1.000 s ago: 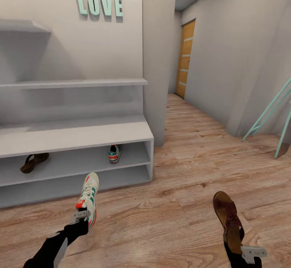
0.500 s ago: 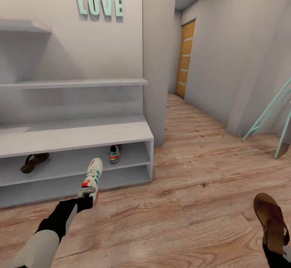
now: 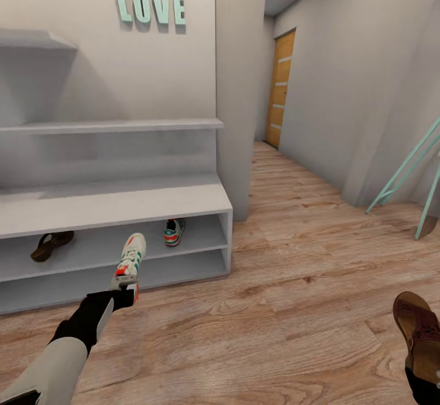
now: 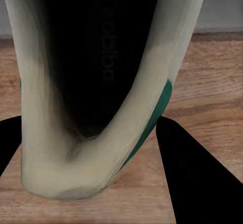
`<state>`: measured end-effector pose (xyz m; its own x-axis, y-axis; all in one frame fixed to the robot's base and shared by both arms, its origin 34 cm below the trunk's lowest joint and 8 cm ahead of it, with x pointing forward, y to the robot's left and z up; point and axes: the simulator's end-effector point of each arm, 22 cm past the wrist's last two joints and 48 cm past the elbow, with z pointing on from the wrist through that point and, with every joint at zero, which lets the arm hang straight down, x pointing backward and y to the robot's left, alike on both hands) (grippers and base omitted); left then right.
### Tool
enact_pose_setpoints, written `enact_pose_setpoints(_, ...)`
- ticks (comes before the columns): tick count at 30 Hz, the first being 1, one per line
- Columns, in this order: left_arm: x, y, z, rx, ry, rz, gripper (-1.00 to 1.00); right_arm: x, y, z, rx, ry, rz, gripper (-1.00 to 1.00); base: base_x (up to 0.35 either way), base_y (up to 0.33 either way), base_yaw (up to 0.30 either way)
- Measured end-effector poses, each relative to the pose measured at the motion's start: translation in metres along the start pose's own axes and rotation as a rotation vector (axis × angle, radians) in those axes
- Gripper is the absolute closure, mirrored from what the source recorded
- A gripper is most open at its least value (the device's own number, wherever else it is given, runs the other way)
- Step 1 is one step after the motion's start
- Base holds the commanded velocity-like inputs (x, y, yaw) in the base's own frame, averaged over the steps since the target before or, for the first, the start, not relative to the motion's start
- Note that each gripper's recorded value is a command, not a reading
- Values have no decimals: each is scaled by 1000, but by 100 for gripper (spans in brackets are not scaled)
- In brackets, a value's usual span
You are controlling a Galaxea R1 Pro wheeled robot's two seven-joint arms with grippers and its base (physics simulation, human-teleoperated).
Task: Pick up the two gym shoes and the two sandals from the corridor floor and place them onto the hallstand (shoe rack) in the corridor, making sure they are on the rack and not on the floor. Arrange them so the two gym shoes are next to each other and the two sandals are next to each other.
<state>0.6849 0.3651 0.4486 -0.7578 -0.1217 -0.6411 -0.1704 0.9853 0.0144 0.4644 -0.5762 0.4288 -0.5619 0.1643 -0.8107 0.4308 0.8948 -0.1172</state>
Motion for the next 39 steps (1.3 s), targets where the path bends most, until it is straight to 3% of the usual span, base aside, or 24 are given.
enact_pose_setpoints(4,8,2,-2,82,47,-2,100,0,0,0,0,-1,0,100,0,0,0)
enact_pose_setpoints(13,19,10,5,99,67,0,100,14,0,6,1,5,-2,100,0,0,0)
enact_pose_setpoints(24,48,23,25,5,123,-12,100,44,0,17,4,19,-9,100,0,0,0)
enact_pose_setpoints(32,55,32,38,-50,121,-10,100,65,-1,25,6,27,-13,100,0,0,0)
enact_pose_setpoints(39,48,32,41,-56,105,-15,100,72,0,27,5,26,-14,100,0,0,0)
